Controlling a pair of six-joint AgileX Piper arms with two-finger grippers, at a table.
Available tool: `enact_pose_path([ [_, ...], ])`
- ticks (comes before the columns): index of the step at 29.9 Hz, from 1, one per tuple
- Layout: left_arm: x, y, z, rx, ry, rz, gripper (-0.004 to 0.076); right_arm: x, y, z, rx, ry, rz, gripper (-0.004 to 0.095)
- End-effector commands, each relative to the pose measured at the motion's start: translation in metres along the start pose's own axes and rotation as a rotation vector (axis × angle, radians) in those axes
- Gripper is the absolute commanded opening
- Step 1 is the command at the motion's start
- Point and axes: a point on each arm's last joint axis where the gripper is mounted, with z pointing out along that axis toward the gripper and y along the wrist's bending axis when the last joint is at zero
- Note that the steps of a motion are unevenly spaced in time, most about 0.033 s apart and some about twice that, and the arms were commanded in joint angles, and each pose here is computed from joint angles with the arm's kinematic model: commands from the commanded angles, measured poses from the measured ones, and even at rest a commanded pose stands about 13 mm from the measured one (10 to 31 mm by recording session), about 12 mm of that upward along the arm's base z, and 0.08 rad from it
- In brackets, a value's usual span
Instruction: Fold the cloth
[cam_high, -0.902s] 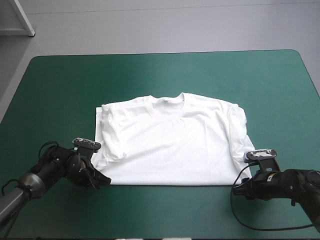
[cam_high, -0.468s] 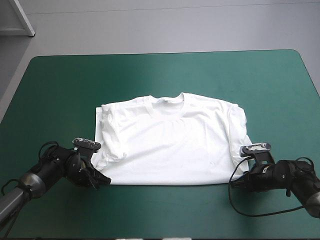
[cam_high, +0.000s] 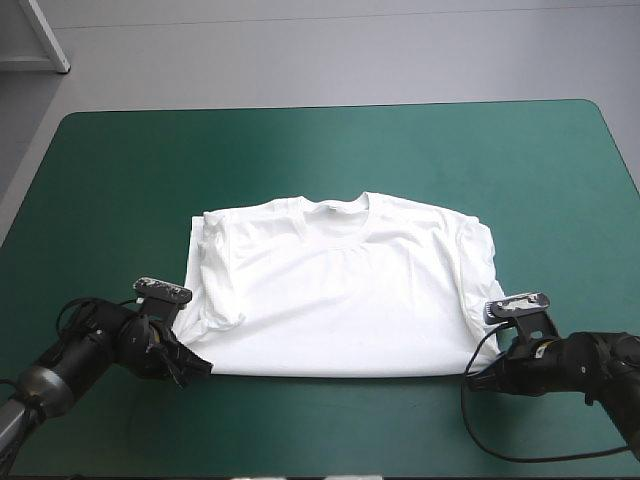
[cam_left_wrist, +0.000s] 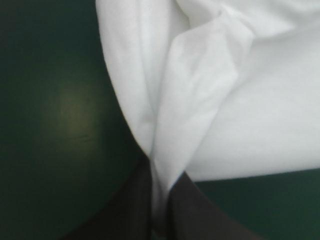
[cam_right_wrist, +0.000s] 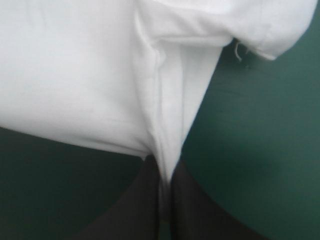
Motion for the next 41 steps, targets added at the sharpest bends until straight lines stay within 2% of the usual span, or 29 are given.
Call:
enact_pose_path([
  [1,0.008,0.003,-0.017,-0.02,-0.003,0.003,0.0019,0.0,0.004,-0.028,0.012,-0.073,-0.025,-0.0017],
  [8,0.036,0.006,-0.046,-0.028,-0.009,-0.012,0.0019,0.015,0.012,-0.062,0.005,-0.15,-0.029,-0.0017],
  [15,0.034,0.011,-0.08,-0.053,-0.189,-0.015,0.0019,0.006,0.013,-0.077,0.021,-0.231,-0.036,-0.0017],
  [20,0.003,0.014,-0.098,-0.08,-0.316,-0.007,0.0019,-0.018,0.01,-0.089,0.057,-0.325,-0.056,-0.0018],
  [30,-0.079,0.02,-0.07,-0.193,-0.303,0.011,0.0019,-0.093,0.0,-0.077,0.091,-0.363,-0.098,-0.0018],
  [41,-0.149,0.026,-0.049,-0.302,-0.331,0.056,0.0019,-0.16,-0.015,-0.026,0.096,-0.281,-0.126,-0.0018],
])
